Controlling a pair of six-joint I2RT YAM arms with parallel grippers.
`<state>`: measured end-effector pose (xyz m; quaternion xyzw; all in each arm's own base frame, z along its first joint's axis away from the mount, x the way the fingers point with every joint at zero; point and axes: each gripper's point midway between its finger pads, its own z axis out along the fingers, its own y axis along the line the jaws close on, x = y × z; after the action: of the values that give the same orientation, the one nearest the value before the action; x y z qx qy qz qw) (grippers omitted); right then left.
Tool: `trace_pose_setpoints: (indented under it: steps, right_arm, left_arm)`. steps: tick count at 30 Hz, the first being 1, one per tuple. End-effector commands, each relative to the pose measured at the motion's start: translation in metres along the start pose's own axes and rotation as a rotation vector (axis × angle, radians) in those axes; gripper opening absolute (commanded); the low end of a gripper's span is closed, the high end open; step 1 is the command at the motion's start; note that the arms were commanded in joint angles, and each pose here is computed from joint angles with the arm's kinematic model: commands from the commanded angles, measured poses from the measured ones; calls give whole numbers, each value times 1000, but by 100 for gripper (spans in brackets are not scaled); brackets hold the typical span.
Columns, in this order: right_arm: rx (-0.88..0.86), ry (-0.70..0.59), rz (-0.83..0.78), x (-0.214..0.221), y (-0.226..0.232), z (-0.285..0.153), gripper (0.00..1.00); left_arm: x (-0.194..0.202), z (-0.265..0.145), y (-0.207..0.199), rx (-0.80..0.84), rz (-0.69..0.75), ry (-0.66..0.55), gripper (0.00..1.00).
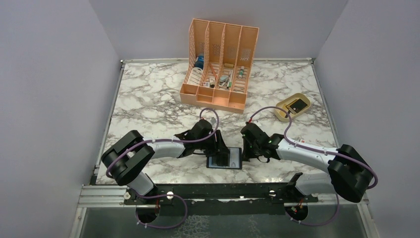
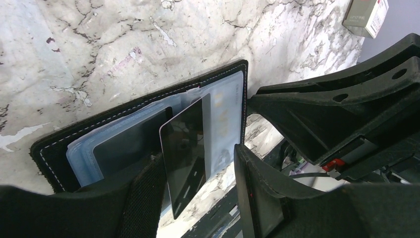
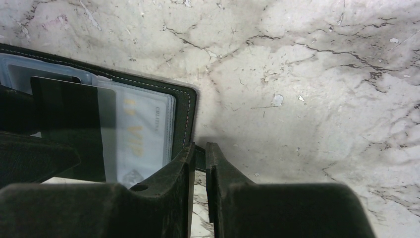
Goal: Put the credit cards into the card holder
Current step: Insert the credit card into the card holder.
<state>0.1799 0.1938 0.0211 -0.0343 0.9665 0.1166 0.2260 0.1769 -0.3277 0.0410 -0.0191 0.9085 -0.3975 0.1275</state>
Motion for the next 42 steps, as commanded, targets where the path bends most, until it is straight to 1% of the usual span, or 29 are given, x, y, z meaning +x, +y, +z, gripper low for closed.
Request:
trace_pose_setpoints:
  steps: [1, 6, 11, 17, 22, 31, 37, 42]
  right_arm:
    - [0, -19, 9, -1, 0, 1, 14]
    - [3, -15, 10, 2, -2, 2, 14]
    - [-6, -21, 14, 1, -1, 0, 14]
    - [-33, -13, 20, 4, 2, 1, 14]
    - [-46, -3, 23, 7, 4, 3, 14]
    - [-76, 3, 40, 10, 9, 4, 13]
    - [-98, 9, 47, 10, 14, 4, 13]
    - [-93, 9, 47, 8, 14, -1, 12]
  left_arm:
    - [-5, -1, 13, -79, 38, -34, 53]
    - [-14, -10, 25, -161, 73, -82, 54]
    - [-11, -14, 28, -163, 65, -84, 54]
    - [-3, -11, 23, -111, 42, -56, 55]
    - [2, -7, 25, -110, 32, -31, 55]
    - [6, -3, 13, -62, 23, -3, 55]
    - [8, -2, 3, -27, 21, 10, 55]
    - [8, -5, 3, -33, 21, 6, 55]
